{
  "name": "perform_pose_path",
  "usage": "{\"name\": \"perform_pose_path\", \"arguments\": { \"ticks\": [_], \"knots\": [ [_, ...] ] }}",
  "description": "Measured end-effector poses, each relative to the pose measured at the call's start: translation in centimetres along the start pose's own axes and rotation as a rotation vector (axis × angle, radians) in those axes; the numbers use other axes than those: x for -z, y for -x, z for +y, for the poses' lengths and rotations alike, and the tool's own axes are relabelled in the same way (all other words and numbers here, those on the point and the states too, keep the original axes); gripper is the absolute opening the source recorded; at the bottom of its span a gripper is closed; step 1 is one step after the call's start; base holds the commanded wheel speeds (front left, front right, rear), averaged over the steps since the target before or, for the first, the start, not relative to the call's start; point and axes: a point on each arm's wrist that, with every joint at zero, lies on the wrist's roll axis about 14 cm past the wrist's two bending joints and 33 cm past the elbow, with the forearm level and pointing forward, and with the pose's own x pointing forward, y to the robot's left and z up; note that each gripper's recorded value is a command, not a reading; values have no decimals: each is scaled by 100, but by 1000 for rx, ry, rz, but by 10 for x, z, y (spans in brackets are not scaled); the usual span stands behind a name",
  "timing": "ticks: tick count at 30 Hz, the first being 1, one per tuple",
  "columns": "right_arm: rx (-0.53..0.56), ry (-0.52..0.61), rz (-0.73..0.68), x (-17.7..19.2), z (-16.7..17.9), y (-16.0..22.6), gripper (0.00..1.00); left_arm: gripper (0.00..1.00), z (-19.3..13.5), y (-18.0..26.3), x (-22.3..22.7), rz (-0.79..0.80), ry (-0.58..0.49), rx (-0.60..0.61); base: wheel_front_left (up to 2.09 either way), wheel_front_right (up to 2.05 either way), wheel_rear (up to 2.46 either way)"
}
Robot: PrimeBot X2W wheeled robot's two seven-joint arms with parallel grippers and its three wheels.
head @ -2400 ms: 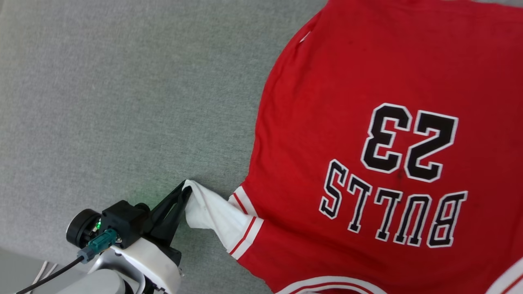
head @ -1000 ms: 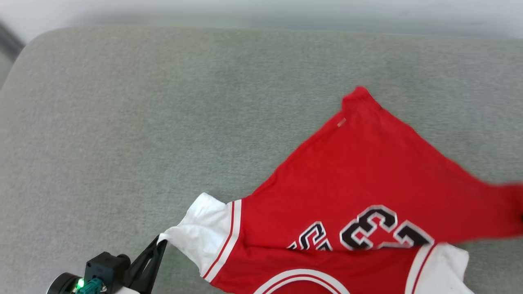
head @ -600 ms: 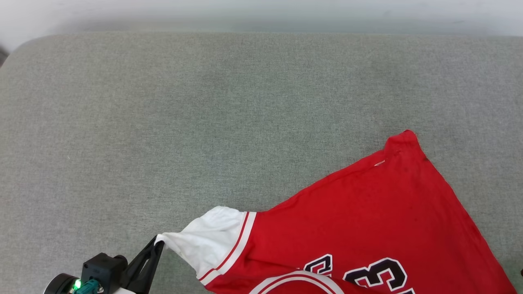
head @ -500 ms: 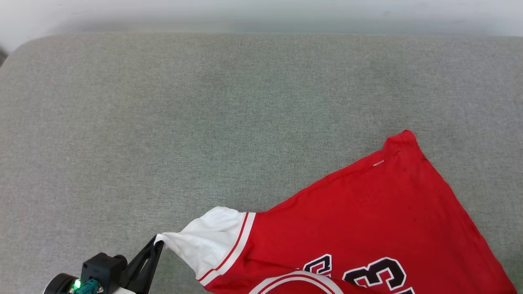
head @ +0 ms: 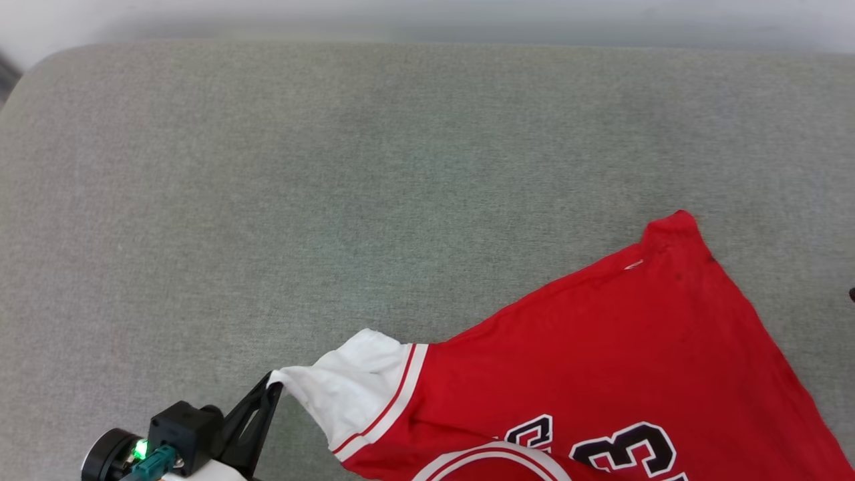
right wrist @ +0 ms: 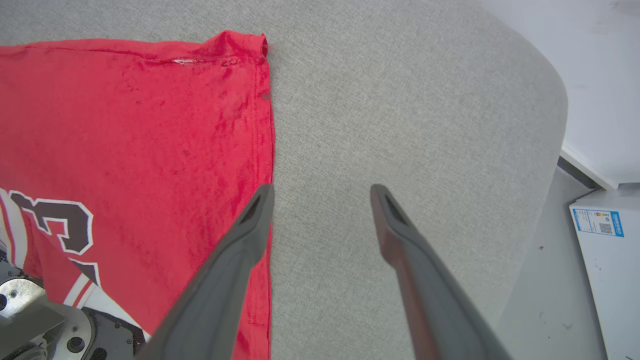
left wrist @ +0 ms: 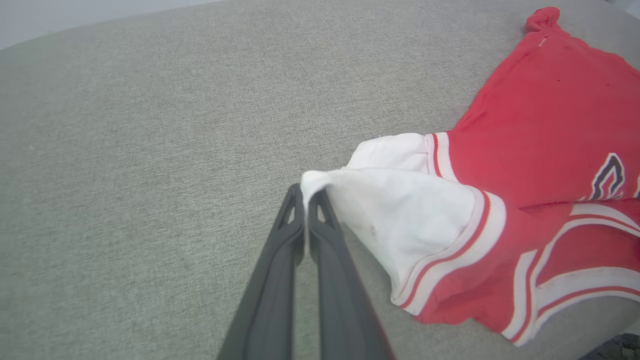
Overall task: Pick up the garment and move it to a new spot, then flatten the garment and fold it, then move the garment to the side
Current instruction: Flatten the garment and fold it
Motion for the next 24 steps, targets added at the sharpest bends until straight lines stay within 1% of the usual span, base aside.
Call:
{"name": "perform_pose_path", "arguments": {
  "ticks": [6, 9, 17, 20, 24],
  "knots": [
    [-49, 103, 95, -25, 12, -27, 100, 0, 2, -6, 0, 1, -4, -3, 0, 0, 0],
    [-75, 140, 177, -26, 22, -51, 100, 0, 5, -8, 1, 4, -7, -9, 0, 0, 0],
    [-131, 172, 262, -39, 48, -120, 100, 0, 9, -19, 8, 22, 1, -14, 0, 0, 0],
    [-159, 183, 293, -35, 58, -143, 100, 0, 13, -21, 13, 39, 6, -25, 0, 0, 0],
    [-198, 201, 365, -13, 72, -165, 100, 0, 14, -23, 21, 60, 18, -30, 0, 0, 0]
  ]
}}
